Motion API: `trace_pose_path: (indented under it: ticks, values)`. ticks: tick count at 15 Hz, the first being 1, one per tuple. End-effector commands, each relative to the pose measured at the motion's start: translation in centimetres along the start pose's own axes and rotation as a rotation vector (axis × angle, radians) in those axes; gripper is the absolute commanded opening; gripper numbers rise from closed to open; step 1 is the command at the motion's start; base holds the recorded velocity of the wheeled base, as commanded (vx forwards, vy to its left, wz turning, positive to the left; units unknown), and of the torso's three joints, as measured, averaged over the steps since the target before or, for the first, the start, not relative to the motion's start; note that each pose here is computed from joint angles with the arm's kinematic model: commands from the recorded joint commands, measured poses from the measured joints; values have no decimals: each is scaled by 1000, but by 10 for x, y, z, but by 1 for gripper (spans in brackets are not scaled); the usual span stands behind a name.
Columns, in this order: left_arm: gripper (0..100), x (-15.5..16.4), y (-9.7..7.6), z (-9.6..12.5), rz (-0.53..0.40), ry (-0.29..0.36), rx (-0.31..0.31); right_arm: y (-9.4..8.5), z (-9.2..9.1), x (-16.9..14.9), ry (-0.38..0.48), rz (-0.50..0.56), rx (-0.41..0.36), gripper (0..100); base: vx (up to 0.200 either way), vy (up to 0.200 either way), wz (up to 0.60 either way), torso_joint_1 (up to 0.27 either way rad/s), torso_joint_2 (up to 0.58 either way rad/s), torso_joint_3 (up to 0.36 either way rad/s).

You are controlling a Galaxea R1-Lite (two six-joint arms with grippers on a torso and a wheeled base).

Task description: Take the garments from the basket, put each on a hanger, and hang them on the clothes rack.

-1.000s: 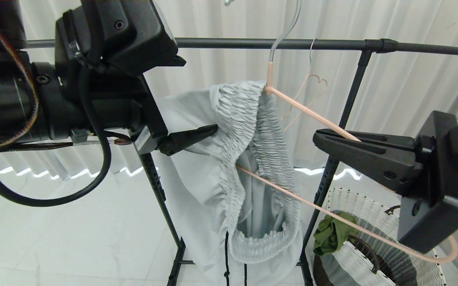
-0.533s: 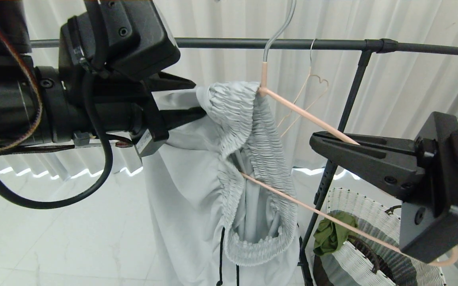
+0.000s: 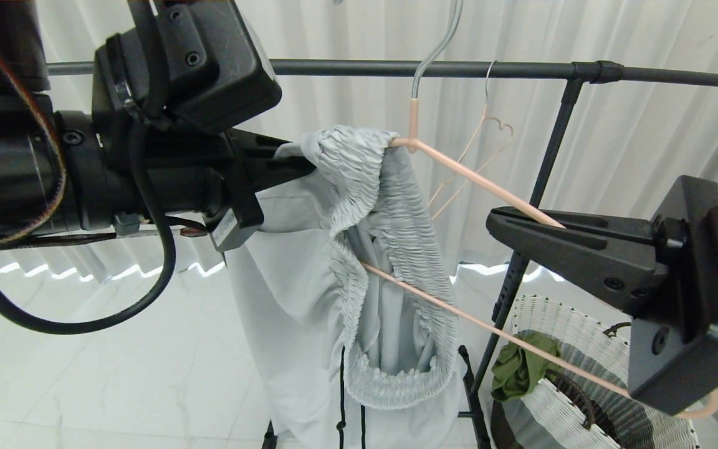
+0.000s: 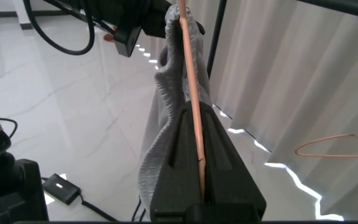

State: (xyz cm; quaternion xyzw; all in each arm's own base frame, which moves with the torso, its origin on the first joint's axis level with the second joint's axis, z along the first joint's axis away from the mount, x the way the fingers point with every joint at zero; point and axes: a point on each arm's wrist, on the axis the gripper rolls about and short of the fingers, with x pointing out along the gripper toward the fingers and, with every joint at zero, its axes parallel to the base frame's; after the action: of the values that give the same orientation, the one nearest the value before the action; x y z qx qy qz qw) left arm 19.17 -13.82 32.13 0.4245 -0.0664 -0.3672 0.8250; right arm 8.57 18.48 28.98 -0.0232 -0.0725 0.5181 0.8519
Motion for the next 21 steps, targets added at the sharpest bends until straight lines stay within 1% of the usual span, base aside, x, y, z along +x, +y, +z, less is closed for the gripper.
trace_pose_path:
  ticks: [1, 2, 3, 5, 6, 8, 10, 11, 12, 13, 15, 17, 19, 21]
  values:
    - [0, -1, 0, 0, 0, -2, 0, 0, -1, 0, 9, -1, 0, 0, 0, 0, 0, 0, 0, 0]
    - [0, 0, 0, 0, -2, 0, -2, 0, -2, 0, 16, 0, -1, 0, 0, 0, 0, 0, 0, 0]
    - [0, -3, -1, 0, -2, -2, -1, 0, -3, -1, 19, -4, -1, 100, 0, 0, 0, 0, 0, 0]
    - [0, -8, -5, -2, -6, 3, -1, -3, -3, -1, 20, -23, -4, 100, 0, 0, 0, 0, 0, 0]
    - [0, -13, -7, -5, 2, 17, -2, -7, -3, -1, 22, -42, -7, 100, 0, 0, 0, 0, 0, 0]
    - [0, -20, -12, -11, 70, 121, -10, -13, -2, -3, 19, -69, -11, 100, 0, 0, 0, 0, 0, 0]
    - [0, -23, -12, -14, 139, 208, -31, -15, -2, -4, 19, -83, -14, 100, 0, 0, 0, 0, 0, 0]
    - [0, -23, -11, -14, 188, 245, -72, -15, -4, -4, 25, -80, -14, 100, 0, 0, 0, 0, 0, 0]
    - [0, -22, -12, -12, 221, 266, -116, -15, -7, -4, 37, -79, -14, 100, 0, 0, 0, 0, 0, 0]
    - [0, -21, -13, -8, 270, 281, -181, -14, -15, -5, 65, -76, -14, 100, 0, 0, 0, 0, 0, 0]
    - [0, -21, -17, -3, 320, 289, -267, -13, -24, -6, 95, -87, -13, 100, 0, 0, 0, 0, 0, 0]
    - [0, -22, -17, 0, 355, 292, -319, -13, -30, -5, 124, -134, -15, 100, 0, 0, 0, 0, 0, 0]
    - [0, -23, -14, 3, 378, 268, -346, -13, -37, -3, 160, -154, -13, 100, 0, 0, 0, 0, 0, 0]
    - [0, -23, -14, 9, 405, 239, -354, -14, -41, 0, 184, -165, -14, 100, 0, 0, 0, 0, 0, 0]
